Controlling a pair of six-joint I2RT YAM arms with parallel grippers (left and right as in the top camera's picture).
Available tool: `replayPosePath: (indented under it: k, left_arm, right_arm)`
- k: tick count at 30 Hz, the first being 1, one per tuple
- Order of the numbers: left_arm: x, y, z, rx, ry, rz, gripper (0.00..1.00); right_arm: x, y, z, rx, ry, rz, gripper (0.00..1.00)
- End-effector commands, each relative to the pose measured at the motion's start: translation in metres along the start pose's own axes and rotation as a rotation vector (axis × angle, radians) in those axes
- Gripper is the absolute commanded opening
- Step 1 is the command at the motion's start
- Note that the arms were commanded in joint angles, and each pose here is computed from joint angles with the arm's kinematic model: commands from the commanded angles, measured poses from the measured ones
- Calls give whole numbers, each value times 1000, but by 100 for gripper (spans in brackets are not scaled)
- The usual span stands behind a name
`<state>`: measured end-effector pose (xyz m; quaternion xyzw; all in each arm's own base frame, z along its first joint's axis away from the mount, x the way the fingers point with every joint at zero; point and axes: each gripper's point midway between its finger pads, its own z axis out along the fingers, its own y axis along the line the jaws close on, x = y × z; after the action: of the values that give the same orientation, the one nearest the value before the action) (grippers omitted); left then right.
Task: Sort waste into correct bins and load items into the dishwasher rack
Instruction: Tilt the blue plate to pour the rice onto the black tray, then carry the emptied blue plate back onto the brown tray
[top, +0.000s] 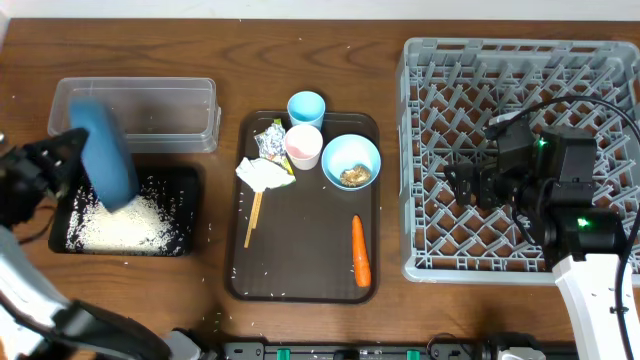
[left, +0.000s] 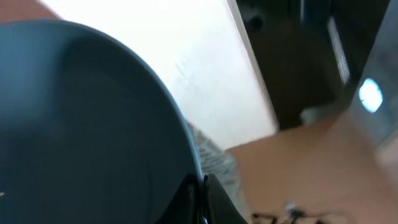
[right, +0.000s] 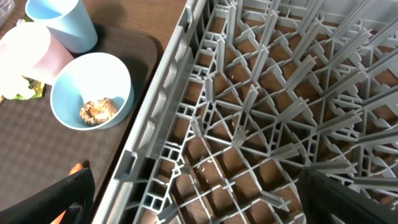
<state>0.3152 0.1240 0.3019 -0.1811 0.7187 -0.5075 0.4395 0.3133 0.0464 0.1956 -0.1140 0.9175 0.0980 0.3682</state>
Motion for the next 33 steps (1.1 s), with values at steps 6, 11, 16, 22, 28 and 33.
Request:
replayPosePath:
  k: [6,11,16,22,28,33]
  left_arm:
    - [17,-47,38,-181,50,224,6]
    - [54,-31,62,-385,150,233,6]
    - [112,-15,84,-541,356,274,6]
    - [184,-9,98,-666,609,414,6]
    - [246,-3,104,-713,825,549,6]
    - [293,11,113,-716,988,603,6]
  right_arm:
    - [-8,3,-3,-1,-18,-4,98]
    - [-9,3,-3,-1,-19,-4,98]
    - [-9,3,-3,-1,-21,-5,98]
    - [-9,3,-3,-1,-20,-4,98]
    - [-9,3,-3,-1,-19,-4,98]
    - [-9,3,-3,-1,-19,-4,98]
